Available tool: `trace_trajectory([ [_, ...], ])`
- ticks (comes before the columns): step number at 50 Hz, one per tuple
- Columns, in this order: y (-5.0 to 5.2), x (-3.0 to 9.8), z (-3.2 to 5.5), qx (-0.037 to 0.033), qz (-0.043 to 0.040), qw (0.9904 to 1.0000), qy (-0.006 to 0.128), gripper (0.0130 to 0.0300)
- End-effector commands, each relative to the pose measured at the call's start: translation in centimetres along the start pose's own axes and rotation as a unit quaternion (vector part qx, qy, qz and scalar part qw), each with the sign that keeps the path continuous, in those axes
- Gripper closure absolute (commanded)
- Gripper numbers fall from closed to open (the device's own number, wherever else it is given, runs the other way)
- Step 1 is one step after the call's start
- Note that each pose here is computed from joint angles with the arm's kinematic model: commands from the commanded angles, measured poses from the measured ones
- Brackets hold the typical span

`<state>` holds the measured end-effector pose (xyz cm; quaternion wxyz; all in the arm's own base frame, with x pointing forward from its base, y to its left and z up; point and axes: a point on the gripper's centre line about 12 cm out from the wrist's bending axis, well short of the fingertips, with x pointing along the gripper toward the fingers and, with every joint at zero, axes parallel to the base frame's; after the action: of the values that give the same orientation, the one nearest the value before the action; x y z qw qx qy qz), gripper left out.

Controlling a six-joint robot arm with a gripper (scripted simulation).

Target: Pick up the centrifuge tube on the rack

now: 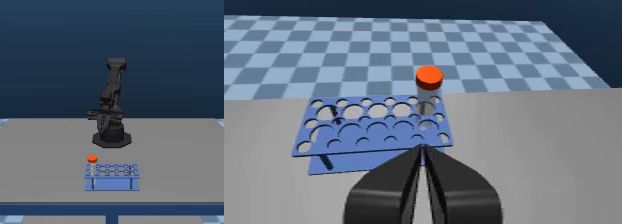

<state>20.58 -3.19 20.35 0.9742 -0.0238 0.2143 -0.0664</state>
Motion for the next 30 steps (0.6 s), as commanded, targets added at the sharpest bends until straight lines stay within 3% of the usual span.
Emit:
trace_trajectory([
  [1, 0.0, 0.0, 0.0, 0.0, 0.0, 1.0, 0.0, 0.013],
  [30, -0.01, 0.02, 0.01, 0.0, -0.0001, 1.0, 0.0, 0.013],
])
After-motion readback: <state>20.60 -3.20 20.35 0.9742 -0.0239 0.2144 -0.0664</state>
